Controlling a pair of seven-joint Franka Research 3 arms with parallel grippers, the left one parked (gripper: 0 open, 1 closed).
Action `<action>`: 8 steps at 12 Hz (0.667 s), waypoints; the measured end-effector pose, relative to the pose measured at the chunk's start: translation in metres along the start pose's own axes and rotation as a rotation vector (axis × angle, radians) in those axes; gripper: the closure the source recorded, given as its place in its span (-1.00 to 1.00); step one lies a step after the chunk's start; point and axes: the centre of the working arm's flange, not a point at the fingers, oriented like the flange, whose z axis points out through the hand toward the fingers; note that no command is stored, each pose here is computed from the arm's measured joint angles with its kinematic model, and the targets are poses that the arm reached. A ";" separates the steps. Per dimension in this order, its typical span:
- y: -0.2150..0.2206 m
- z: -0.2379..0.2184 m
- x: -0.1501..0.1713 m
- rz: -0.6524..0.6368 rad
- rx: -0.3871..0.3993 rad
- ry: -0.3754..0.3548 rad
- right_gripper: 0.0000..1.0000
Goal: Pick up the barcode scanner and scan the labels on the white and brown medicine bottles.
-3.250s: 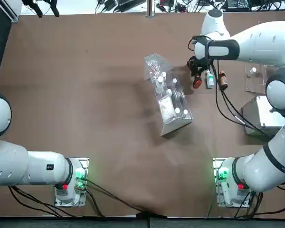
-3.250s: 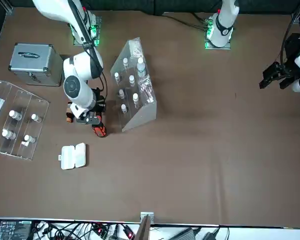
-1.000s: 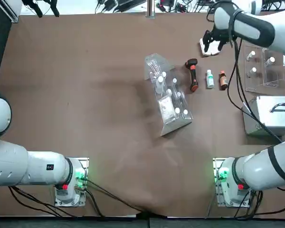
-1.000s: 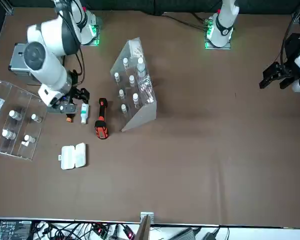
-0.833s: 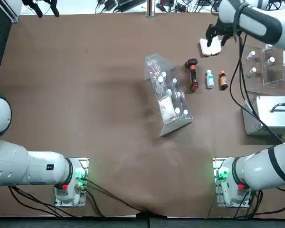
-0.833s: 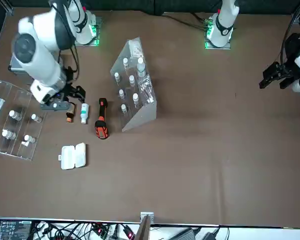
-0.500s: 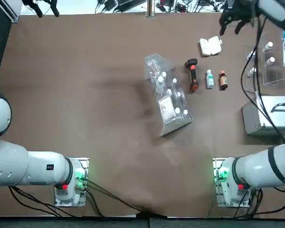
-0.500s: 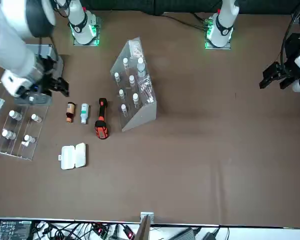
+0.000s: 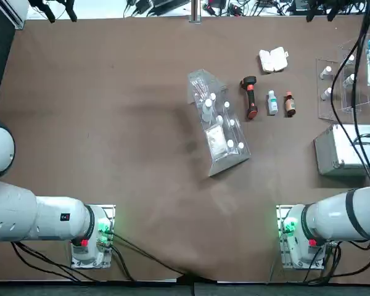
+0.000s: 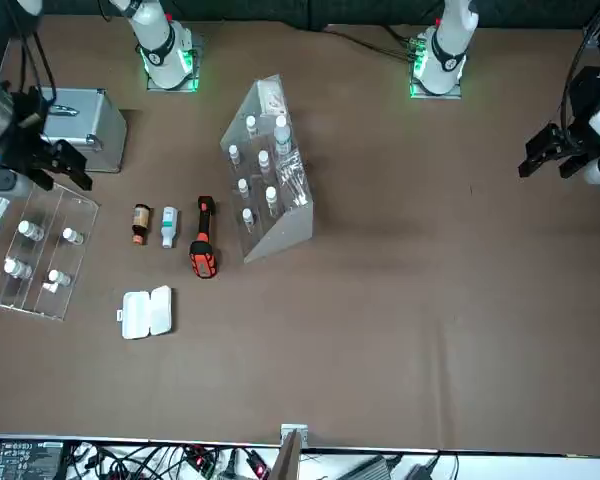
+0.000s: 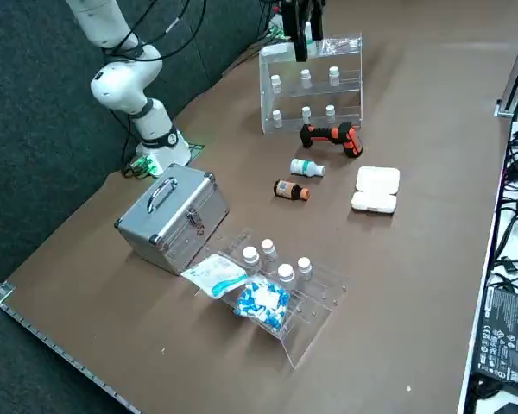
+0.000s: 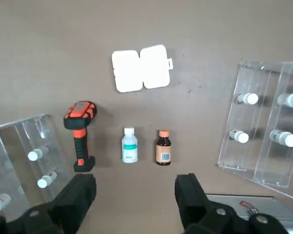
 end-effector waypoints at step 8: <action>0.033 -0.032 -0.032 0.045 0.003 0.000 -1.00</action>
